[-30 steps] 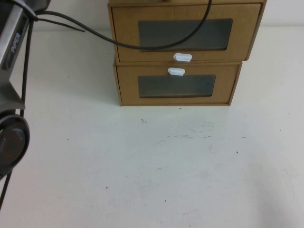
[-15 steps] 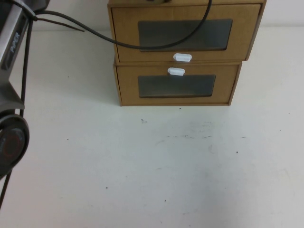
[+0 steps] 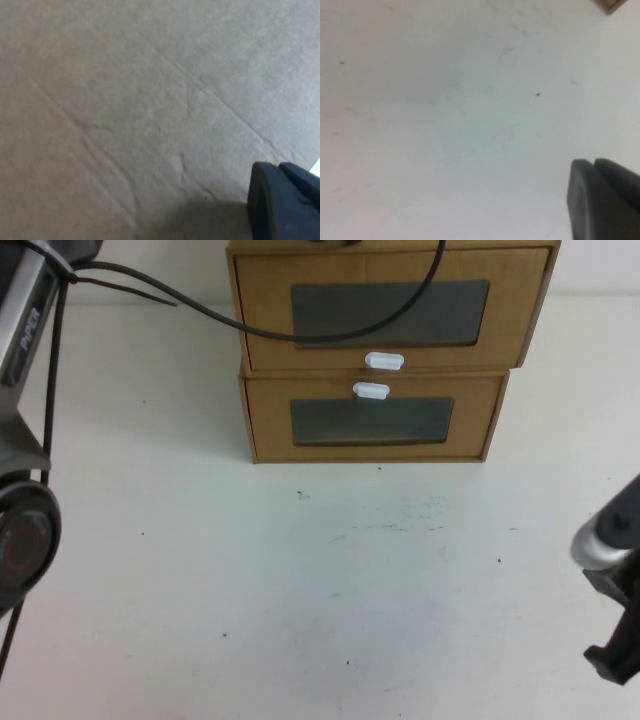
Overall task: Open the shoe box
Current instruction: 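Pull the top drawer of the cardboard box fully open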
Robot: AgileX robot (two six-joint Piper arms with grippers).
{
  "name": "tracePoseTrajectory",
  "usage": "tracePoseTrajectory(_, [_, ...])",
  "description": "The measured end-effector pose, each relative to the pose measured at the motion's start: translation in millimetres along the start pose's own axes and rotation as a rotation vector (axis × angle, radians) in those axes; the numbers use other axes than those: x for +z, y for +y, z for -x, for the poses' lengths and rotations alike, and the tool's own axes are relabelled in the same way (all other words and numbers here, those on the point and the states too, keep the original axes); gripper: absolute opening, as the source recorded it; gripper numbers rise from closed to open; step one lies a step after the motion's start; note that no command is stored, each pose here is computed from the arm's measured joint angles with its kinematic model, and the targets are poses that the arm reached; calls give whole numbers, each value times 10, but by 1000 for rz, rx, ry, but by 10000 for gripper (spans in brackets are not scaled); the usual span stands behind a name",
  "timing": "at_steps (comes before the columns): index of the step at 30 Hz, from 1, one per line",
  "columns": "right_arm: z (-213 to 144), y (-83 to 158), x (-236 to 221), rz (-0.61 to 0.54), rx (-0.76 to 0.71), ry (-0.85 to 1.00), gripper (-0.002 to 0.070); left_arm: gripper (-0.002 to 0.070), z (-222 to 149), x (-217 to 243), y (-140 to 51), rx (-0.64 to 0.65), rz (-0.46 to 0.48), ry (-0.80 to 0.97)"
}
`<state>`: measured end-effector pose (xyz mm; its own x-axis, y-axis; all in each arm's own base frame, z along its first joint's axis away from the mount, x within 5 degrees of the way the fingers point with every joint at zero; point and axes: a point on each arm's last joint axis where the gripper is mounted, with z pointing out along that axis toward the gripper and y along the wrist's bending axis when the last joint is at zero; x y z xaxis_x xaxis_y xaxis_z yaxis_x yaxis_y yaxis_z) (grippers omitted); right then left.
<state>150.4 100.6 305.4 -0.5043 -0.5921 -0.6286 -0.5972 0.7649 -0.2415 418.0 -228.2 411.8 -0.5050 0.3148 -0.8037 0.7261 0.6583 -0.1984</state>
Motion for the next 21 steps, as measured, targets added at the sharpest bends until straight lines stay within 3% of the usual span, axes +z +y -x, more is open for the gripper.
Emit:
tracePoseTrajectory(9, [344,174,294,-283,-395,-97,-19,-4,0,0,0,-53,0,0])
tracePoseTrajectory(15, [595,273,337,-494,-653,-261,-19,-4,0,0,0,-76,0,0])
tracePoseTrajectory(21, [708,401,512,-504,-754,-311,-19,-4,1,0,-5,-104,-6,0])
